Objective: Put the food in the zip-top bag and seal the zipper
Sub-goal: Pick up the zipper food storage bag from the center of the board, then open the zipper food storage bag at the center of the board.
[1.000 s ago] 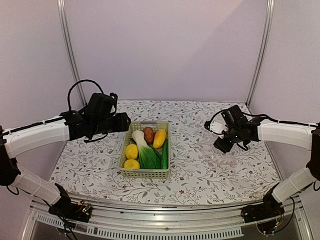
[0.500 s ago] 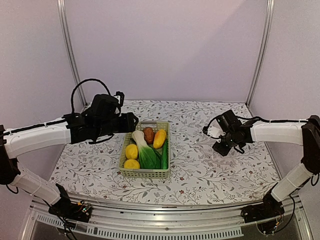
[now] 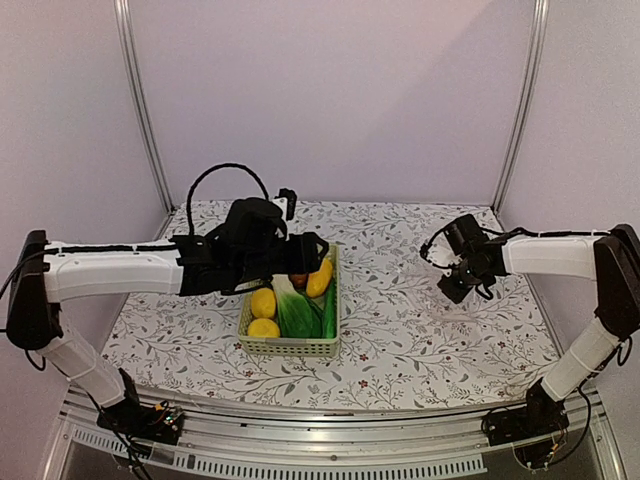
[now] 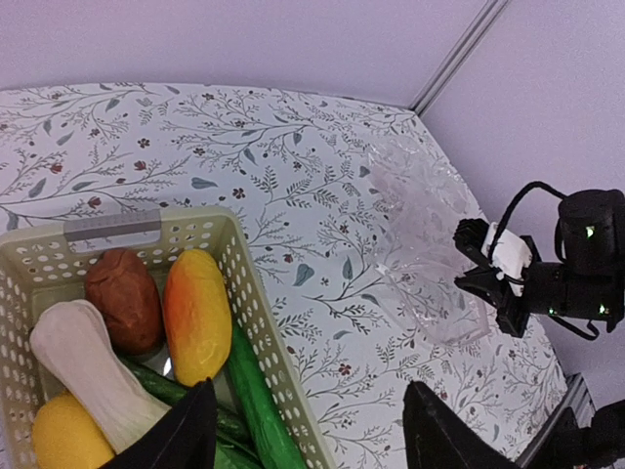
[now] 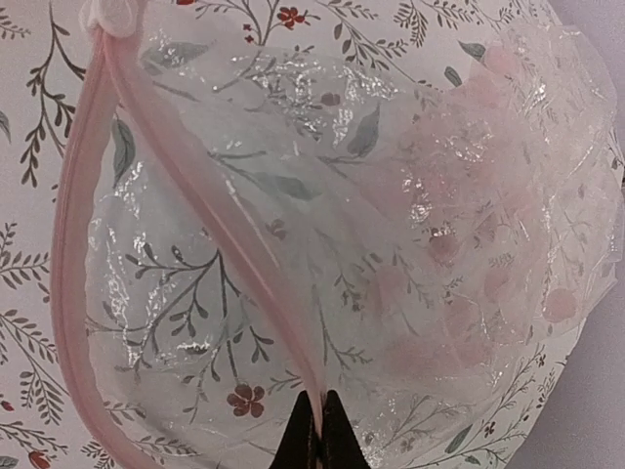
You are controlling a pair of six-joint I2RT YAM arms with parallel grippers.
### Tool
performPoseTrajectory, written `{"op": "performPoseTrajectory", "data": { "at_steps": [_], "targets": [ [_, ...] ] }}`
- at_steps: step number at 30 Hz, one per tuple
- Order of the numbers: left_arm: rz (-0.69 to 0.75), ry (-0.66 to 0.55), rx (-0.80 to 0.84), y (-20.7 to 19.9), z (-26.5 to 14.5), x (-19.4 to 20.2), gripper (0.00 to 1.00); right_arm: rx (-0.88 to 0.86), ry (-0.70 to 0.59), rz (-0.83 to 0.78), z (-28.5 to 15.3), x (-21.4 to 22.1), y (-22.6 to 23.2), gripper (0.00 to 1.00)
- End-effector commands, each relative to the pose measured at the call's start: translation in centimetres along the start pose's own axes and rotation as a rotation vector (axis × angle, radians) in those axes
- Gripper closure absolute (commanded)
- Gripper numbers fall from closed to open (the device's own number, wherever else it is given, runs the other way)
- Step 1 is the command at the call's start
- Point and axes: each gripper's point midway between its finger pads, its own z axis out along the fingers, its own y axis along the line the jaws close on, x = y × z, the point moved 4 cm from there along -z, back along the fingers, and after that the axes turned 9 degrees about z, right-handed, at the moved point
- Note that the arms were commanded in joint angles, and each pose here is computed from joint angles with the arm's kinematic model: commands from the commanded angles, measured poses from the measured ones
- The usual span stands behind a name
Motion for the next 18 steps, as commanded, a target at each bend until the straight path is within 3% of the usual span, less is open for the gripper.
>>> {"op": "performPoseTrajectory", "data": {
  "at_steps": [1, 3, 6, 18],
  "targets": [
    [-0.115, -0.096, 0.127, -4.3, 2.1, -1.3, 0.29, -0.032, -0.131, 0.053, -3.3, -4.1, -1.0, 1.00],
    [-0.125, -0.123, 0.168, -6.1, 3.3, -1.3, 0.21, -0.049, -0.159, 0.075, -4.2, -5.1, -1.2, 1.00],
    [-0.149, -0.134, 0.198, -8.2, 5.4, -1.2, 0.19, -0.071, -0.198, 0.105, -5.4, -6.2, -1.4, 1.00],
    [-0.263, -0.069, 0.306, -12.4, 11.5, -0.2, 0.19, -0.160, -0.246, 0.142, -7.1, -8.0, -1.0, 1.00]
  ]
}}
